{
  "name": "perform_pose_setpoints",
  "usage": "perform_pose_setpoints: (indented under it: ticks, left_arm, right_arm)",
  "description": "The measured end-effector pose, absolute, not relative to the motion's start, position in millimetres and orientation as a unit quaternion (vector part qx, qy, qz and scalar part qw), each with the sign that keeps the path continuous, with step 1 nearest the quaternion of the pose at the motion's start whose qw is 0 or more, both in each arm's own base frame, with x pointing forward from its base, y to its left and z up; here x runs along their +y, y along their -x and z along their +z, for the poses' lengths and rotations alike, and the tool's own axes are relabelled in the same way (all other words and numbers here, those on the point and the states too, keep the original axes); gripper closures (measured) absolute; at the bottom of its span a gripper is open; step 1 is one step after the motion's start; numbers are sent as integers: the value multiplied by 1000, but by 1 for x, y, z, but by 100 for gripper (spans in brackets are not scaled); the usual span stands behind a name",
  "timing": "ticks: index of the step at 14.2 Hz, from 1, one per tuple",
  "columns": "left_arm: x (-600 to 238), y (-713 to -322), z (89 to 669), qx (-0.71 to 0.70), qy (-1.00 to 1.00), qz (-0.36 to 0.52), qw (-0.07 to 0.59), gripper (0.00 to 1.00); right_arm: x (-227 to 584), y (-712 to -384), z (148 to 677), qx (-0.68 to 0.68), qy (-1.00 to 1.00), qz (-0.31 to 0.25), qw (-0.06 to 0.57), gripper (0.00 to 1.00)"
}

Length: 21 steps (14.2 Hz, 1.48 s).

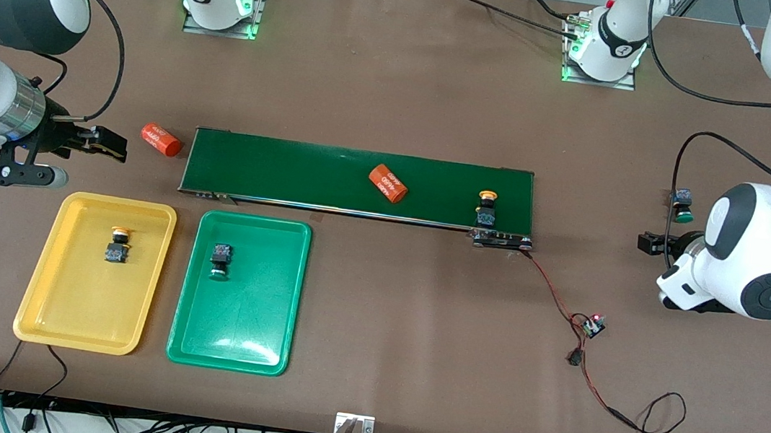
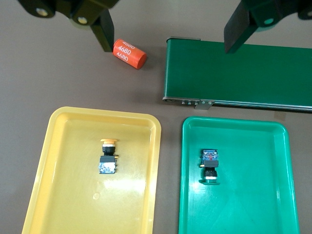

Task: Sort buttons by color to trays
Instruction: 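Grasp the green button on the table with the left gripper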

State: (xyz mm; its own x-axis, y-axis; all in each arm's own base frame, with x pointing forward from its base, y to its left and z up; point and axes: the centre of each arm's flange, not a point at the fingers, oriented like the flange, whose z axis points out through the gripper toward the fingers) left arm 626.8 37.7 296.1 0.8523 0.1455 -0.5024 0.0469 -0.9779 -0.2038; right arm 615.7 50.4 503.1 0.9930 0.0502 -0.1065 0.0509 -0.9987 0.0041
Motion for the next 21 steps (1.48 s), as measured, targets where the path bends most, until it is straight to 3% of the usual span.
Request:
perform_pose_setpoints:
  ticks: [13, 21]
  left_arm:
    - [114, -575, 202, -51, 948, 289, 119, 0]
    - [131, -561, 204, -42, 949, 292, 112, 0]
  right_arm:
    - [50, -612, 500, 25, -998, -66, 3, 0]
    - [50, -612, 499, 25, -997, -68, 3, 0]
